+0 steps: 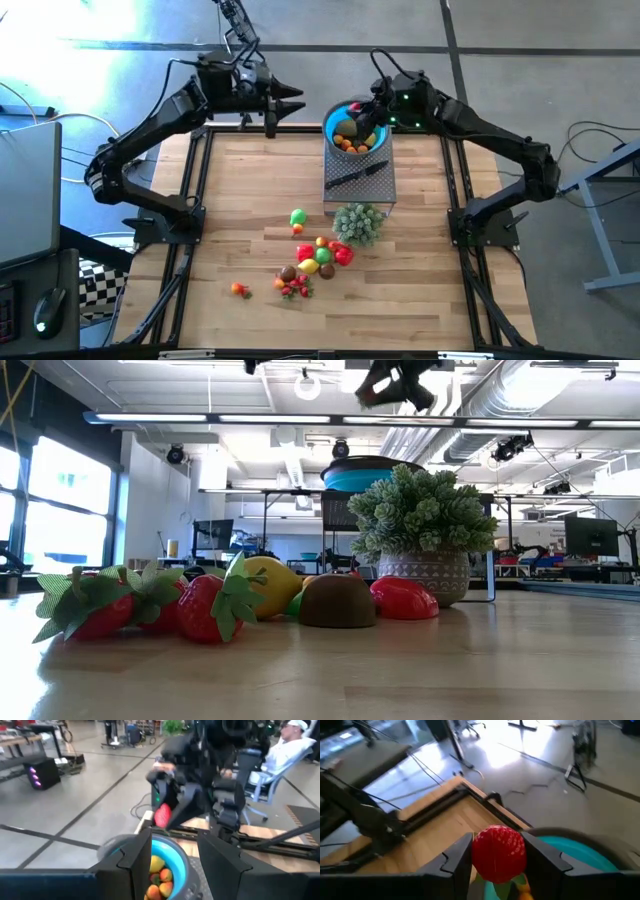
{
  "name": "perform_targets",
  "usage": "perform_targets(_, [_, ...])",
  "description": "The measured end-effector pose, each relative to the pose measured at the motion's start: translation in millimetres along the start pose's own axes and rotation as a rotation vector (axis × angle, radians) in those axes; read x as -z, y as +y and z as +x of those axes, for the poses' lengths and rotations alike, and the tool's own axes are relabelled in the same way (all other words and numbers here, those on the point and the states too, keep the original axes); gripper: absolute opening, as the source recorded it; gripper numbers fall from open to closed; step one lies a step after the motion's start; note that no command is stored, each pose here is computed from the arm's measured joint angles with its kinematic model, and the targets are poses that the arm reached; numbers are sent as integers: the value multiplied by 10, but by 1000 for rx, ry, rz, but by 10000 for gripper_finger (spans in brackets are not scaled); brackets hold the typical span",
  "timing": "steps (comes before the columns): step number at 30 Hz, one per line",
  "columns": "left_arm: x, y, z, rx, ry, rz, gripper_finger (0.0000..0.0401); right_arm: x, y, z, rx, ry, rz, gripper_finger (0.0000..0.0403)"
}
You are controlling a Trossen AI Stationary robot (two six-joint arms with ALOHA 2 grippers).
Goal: Pick & Place Fruit
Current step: Put the red strawberry into the blue strainer bowl
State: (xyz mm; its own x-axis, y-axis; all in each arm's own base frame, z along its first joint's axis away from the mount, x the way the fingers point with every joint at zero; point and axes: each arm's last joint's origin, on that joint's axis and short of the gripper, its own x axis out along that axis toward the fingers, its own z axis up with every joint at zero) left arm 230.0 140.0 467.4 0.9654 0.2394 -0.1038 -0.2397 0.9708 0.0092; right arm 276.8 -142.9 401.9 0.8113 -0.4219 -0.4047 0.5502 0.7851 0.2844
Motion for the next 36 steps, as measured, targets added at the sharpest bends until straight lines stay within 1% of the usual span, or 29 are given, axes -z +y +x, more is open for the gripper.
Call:
perform_targets(3, [9, 15, 19, -27, 4, 1, 157, 49, -80, 36, 39, 59, 8, 146])
perform_targets(7, [21, 28, 32, -55, 12, -1, 157, 140, -107, 191, 60, 130, 28, 146])
perform_targets(14, [24, 28, 28, -60, 17, -3, 157, 339, -176, 509, 102, 264, 32, 146])
perform_targets(20, [41, 27, 28, -60, 35, -9, 157, 471, -240, 618, 170, 359, 36, 146])
perform_targets(22, [50, 26, 27, -59, 43, -12, 157, 491, -253, 620, 197, 374, 30, 146])
perform_targets(26, [53, 26, 27, -60, 46, -13, 157, 488, -257, 615, 204, 372, -5, 146])
perform_targets(30, [59, 26, 27, -61, 52, -15, 157, 486, -264, 614, 234, 363, -11, 148])
perform_targets(33, [70, 25, 26, -60, 63, -18, 157, 485, -264, 615, 234, 361, -14, 164])
perform_targets(36, [75, 25, 26, -60, 68, -21, 157, 482, -266, 616, 240, 357, -17, 191])
